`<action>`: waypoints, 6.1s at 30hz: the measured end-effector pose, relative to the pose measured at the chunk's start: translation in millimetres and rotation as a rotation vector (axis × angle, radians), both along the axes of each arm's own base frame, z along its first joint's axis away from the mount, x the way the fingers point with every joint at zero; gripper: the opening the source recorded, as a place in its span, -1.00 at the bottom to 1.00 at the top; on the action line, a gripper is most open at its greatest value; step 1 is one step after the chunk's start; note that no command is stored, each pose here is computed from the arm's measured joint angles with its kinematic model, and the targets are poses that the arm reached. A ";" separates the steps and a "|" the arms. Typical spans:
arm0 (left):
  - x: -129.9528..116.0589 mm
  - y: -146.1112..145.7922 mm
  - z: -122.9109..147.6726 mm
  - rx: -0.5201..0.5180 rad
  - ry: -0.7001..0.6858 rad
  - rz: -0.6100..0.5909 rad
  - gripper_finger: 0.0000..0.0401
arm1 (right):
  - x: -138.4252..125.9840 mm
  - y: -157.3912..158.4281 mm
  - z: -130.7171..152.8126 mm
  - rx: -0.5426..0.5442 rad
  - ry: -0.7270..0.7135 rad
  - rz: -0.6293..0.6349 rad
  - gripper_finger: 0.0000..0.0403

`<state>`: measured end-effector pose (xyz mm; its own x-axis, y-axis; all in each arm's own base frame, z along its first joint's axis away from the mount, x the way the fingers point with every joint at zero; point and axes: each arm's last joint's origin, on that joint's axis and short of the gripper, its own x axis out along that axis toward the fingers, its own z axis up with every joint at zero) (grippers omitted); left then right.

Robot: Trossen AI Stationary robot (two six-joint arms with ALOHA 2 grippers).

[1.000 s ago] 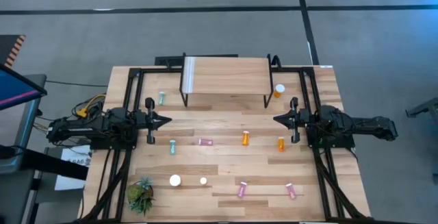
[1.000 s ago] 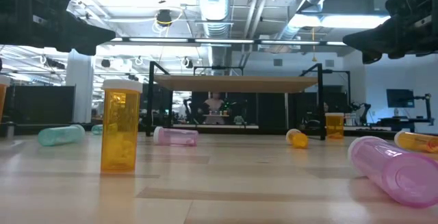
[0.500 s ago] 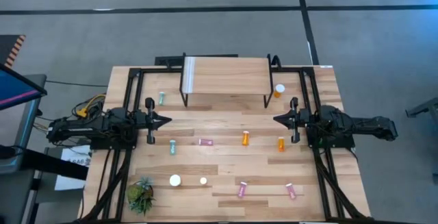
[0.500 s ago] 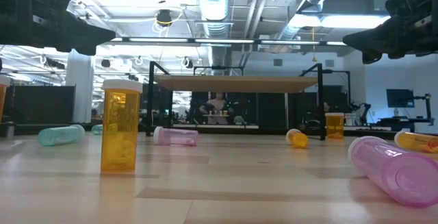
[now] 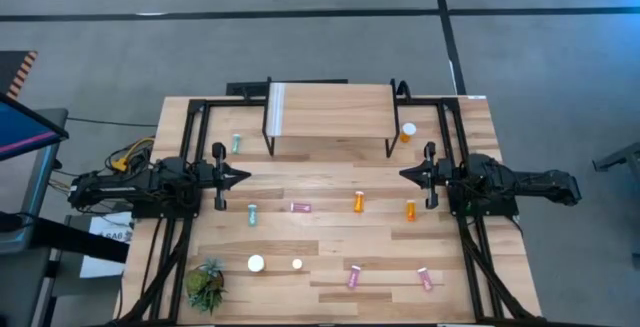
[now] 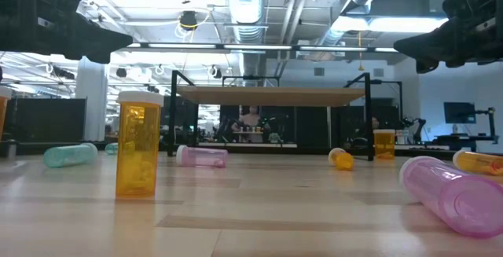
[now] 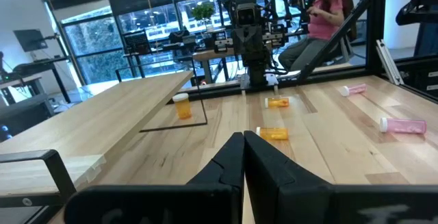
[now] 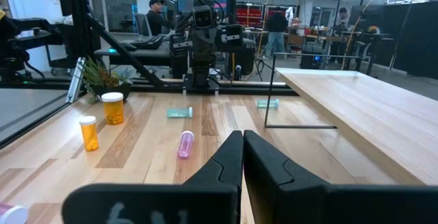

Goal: Pick and place medicine bottles onto shelf by color

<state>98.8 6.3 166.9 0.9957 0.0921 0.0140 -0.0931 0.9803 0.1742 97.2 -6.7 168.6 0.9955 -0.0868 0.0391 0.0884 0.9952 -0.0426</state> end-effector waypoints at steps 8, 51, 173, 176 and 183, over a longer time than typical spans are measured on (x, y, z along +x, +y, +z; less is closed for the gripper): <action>0.0 0.0 0.1 0.000 -0.001 0.000 -1.00 | 0.0 0.0 -0.1 0.000 0.000 0.000 -0.83; 0.0 0.0 0.0 0.000 0.000 0.000 -1.00 | -18.1 -0.5 55.9 0.158 -0.576 -0.012 -0.83; 0.0 -0.1 0.0 0.000 0.000 -0.003 -1.00 | 41.9 -159.6 22.1 0.706 0.790 -0.868 0.21; 0.0 -0.1 0.0 0.000 0.000 -0.003 -1.00 | 41.7 -159.5 22.0 0.708 0.793 -0.868 0.21; 0.0 -0.1 -0.1 0.000 0.000 -0.003 -1.00 | 45.5 -156.3 22.0 0.684 0.806 -0.842 0.22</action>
